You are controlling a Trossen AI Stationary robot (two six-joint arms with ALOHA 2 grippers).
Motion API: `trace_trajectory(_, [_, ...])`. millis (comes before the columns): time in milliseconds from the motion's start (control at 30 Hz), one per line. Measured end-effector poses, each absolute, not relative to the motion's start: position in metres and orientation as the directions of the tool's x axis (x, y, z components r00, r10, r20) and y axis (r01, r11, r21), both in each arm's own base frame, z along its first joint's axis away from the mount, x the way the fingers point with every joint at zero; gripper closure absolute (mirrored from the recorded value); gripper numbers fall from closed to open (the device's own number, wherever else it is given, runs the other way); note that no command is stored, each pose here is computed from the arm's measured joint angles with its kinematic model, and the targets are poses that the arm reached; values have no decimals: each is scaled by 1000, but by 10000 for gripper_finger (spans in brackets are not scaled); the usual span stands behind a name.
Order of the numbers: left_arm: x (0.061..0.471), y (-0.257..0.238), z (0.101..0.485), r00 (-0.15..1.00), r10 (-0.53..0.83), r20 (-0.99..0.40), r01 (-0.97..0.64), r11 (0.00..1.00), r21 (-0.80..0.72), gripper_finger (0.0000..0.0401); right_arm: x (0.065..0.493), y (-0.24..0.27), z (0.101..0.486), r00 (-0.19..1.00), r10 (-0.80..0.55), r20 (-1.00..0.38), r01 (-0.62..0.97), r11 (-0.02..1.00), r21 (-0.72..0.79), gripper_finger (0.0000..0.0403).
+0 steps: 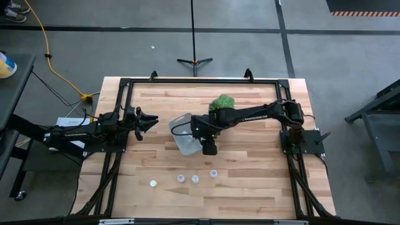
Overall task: Pick and place pill bottles into a basket
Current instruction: Put the transparent pill bottle into the white bin
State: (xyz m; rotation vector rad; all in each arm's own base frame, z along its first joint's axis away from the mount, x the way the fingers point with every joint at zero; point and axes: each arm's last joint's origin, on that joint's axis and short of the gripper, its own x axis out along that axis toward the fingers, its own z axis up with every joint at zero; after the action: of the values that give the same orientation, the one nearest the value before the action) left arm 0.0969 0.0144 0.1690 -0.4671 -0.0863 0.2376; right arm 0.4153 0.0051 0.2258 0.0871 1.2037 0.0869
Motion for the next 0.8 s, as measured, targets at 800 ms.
trace_trajectory(800, [97, 14, 169, 969, 246, 28, -207, 866, -455, 245, 420, -3, 240, 399, 112, -910, 7, 992, 125, 215])
